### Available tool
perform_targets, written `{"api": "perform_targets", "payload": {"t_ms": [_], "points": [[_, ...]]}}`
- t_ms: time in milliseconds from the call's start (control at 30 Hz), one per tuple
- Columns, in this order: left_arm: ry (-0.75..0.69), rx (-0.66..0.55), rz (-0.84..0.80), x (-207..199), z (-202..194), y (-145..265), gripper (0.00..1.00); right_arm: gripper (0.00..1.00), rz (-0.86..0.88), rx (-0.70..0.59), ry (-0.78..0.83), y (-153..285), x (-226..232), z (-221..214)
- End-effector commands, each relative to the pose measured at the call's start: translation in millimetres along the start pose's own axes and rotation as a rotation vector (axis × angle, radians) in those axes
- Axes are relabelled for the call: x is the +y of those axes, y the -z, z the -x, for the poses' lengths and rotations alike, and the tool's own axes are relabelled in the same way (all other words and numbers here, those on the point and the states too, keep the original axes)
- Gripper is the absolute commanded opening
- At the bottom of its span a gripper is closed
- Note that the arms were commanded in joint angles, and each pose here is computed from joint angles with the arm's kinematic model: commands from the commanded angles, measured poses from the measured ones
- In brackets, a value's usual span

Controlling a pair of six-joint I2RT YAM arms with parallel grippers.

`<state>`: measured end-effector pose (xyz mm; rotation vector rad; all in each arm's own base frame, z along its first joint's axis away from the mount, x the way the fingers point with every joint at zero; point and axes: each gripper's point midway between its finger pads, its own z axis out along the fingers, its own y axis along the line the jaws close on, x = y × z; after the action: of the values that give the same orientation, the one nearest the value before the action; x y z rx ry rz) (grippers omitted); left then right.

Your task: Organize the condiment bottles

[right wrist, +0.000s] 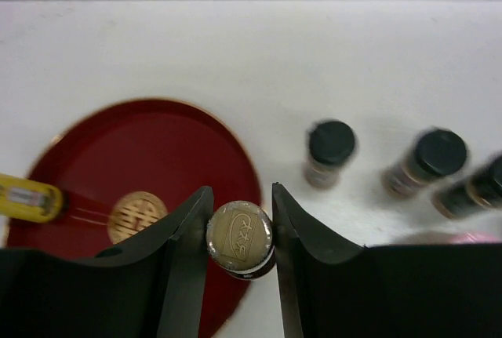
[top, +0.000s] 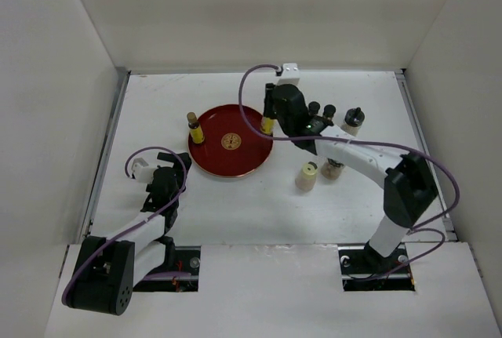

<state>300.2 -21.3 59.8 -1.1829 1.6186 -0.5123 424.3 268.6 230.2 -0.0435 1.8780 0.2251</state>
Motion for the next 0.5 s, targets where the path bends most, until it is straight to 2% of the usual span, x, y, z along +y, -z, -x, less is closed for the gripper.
{"api": "perform_targets", "payload": {"t_ms": [0,233,467], "points": [[0.023,-0.031,-0.071,-22.5,10.2,0.1,1.0,0.22,0.135,-0.136,-0.072,-13.1,65.8,46.7],[0.015,-0.031,-0.067,-21.5,8.9,0.0,1.0,0.22,0.237,-0.164,-0.079,-57.2,149.9,41.6],[0.015,-0.034,-0.066,-21.3,9.3,-0.1,1.0,0.23,0.246,-0.184,-0.108,-93.1,181.5,29.9]]}}
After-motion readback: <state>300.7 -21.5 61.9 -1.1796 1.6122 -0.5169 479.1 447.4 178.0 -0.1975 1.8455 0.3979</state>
